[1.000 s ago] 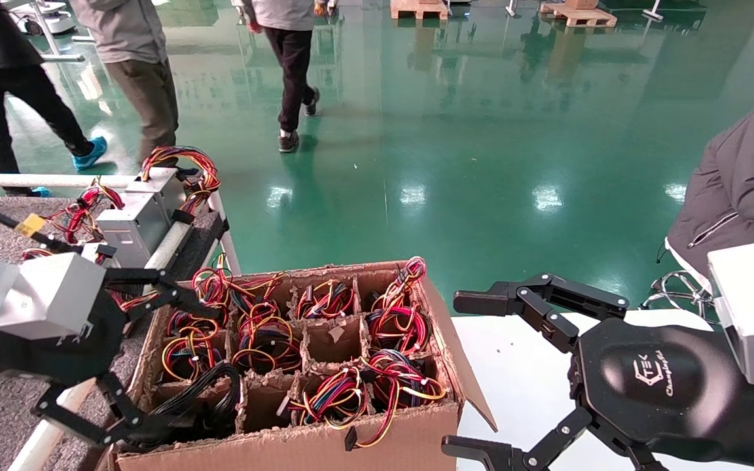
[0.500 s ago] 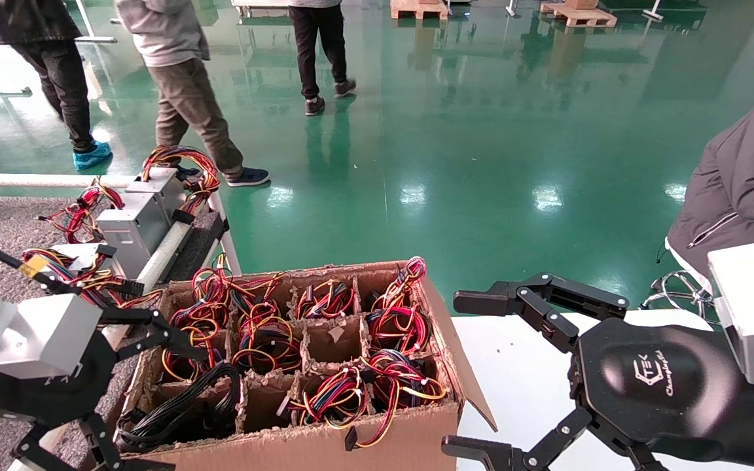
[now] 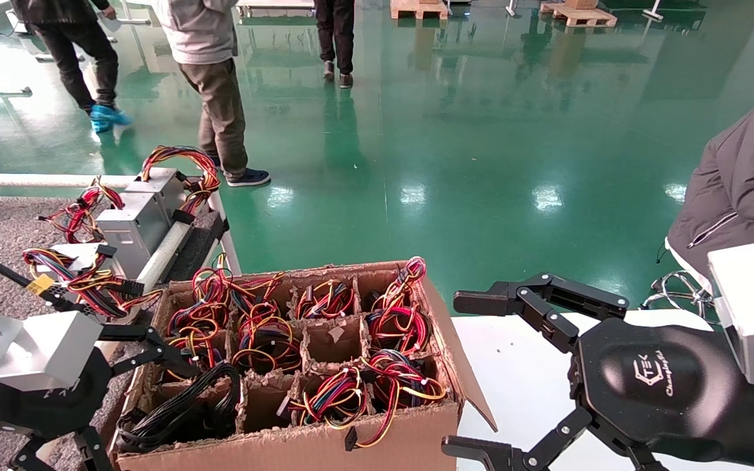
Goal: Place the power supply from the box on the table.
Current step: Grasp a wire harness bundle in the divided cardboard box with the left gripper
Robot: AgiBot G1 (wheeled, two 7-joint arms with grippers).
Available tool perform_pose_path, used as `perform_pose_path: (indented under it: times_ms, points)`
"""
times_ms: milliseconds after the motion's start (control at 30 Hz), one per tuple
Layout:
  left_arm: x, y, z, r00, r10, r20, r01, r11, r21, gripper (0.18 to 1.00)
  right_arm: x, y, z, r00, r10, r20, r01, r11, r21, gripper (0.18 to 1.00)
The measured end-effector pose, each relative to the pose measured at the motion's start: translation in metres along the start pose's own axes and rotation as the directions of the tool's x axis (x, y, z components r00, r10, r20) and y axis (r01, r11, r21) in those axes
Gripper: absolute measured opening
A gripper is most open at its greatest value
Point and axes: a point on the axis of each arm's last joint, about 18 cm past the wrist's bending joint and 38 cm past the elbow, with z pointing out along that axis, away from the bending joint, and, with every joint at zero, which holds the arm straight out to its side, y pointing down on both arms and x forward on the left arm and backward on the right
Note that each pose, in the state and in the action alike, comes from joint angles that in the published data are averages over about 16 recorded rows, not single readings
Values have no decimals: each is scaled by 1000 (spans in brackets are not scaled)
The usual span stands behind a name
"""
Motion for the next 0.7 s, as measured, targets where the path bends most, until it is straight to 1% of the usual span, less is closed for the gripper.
perform_pose_path:
  times_ms: [700]
  points:
    - [-10, 23, 5, 1000, 13, 16, -12, 1000, -18, 999, 0, 0, 0, 1000, 0, 0, 0, 1000, 0, 1001]
